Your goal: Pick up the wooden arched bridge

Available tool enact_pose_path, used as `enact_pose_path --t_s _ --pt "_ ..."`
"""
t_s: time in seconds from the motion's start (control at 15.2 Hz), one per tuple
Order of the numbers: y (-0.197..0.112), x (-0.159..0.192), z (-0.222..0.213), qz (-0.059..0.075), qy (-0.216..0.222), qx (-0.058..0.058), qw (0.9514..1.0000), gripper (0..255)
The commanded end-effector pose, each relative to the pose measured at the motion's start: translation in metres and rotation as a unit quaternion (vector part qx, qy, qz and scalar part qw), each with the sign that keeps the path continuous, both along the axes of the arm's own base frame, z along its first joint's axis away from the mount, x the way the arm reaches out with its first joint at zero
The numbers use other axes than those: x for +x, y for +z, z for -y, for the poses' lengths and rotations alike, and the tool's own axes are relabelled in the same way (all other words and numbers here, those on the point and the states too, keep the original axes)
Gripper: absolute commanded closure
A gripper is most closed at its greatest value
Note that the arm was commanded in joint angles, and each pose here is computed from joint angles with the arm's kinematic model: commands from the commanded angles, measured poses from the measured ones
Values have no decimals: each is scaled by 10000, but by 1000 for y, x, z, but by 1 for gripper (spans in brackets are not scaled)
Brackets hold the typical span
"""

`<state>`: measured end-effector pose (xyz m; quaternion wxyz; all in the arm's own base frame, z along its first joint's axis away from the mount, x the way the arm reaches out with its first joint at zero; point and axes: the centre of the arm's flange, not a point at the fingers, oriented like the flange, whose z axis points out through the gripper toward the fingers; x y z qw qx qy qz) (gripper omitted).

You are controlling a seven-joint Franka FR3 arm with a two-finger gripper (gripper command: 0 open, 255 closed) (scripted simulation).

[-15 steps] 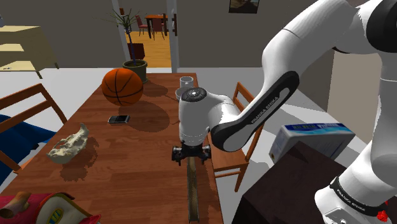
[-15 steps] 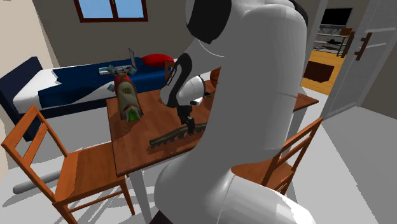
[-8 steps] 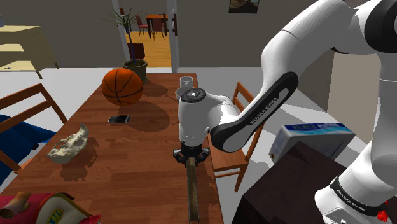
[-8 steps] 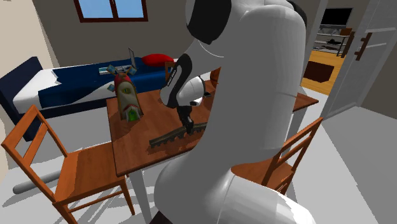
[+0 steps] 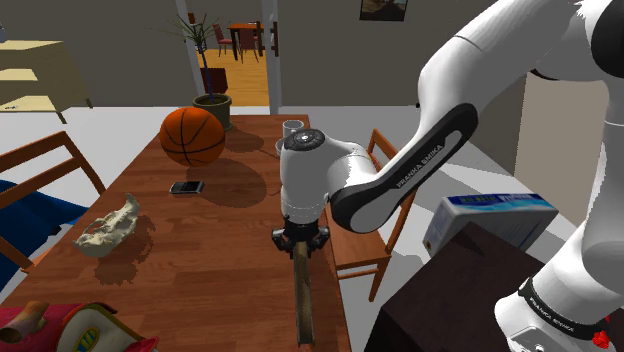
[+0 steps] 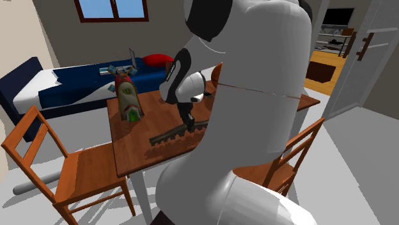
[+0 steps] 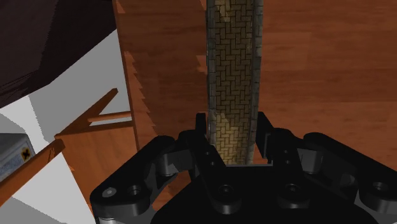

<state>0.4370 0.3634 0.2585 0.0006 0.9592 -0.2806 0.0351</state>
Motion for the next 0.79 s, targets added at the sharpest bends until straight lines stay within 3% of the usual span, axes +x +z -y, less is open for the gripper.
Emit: enact_pose_path --t_s 0.0,0.73 --pt "11 0 1 0 1 1 10000 255" --pt "60 0 1 0 1 1 10000 255"
